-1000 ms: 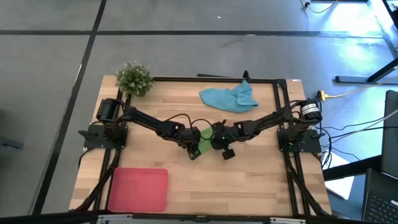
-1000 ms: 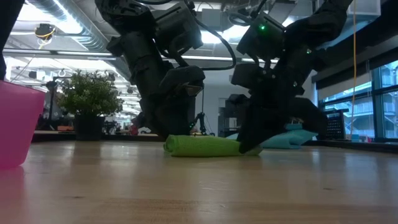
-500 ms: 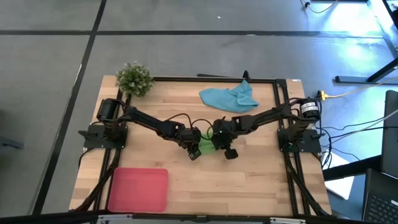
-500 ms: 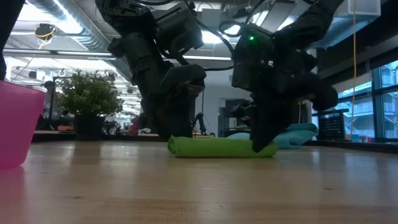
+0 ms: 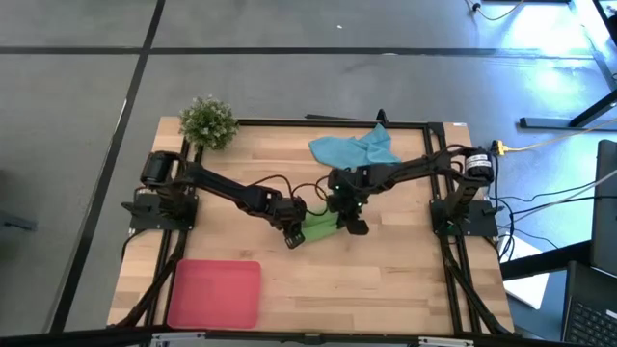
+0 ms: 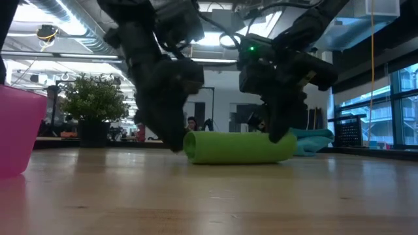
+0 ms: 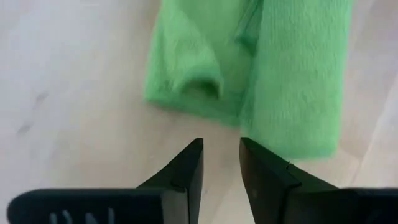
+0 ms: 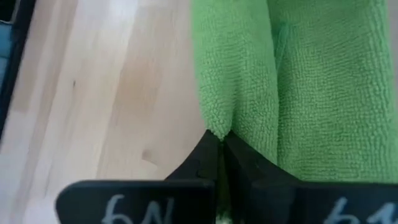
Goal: Roll microfiber towels into tight, uniform cylinder then place into a basket
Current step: Roll the microfiber green towel
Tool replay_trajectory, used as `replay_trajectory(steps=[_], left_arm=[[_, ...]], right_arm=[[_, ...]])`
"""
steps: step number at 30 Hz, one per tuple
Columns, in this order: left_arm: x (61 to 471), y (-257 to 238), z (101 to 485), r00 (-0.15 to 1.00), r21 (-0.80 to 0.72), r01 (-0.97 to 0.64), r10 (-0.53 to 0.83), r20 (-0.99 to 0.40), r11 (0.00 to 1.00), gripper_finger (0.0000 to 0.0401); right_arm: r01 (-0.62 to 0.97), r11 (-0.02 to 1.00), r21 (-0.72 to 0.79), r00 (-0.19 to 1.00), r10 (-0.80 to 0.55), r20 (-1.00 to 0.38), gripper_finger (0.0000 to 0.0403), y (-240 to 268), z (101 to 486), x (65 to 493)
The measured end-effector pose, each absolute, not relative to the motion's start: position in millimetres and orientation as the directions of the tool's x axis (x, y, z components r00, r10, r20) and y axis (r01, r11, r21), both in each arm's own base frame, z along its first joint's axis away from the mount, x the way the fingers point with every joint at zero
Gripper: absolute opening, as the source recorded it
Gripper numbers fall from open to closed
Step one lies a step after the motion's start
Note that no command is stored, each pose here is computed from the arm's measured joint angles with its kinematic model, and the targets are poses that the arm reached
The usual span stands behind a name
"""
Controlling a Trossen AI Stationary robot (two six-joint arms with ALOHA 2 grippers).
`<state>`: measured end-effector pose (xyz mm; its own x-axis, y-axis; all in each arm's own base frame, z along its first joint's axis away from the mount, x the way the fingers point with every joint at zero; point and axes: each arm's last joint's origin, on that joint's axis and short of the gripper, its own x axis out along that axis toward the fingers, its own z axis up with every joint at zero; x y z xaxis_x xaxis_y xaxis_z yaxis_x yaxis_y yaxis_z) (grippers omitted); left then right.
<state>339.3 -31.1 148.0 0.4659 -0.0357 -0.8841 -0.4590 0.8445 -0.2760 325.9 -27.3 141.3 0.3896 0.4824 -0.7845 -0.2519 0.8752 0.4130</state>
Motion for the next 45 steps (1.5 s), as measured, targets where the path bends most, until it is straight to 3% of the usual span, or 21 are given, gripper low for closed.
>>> replay_trajectory(steps=[10, 21, 27, 45], left_arm=[[325, -34, 169, 0.437, -0.212, -0.466, 0.014, -0.9, 0.859, 0.0096], [323, -45, 171, 0.443, -0.213, -0.434, 0.001, -0.897, 0.875, 0.0096], [323, -49, 171, 0.447, -0.219, -0.43, -0.004, -0.895, 0.876, 0.0096], [325, -52, 173, 0.467, -0.229, -0.412, -0.012, -0.884, 0.882, 0.0096]], right_arm=[[-0.198, 0.835, 0.513, 0.392, 0.548, -0.739, 0.0009, -40, 143, 323], [-0.111, 0.699, 0.706, 0.413, 0.679, -0.607, 0.0009, -57, 146, 319], [-0.014, 0.612, 0.791, 0.39, 0.732, -0.559, 0.0009, -68, 125, 319], [0.28, 0.489, 0.826, 0.428, 0.707, -0.563, 0.0015, -97, 110, 312]])
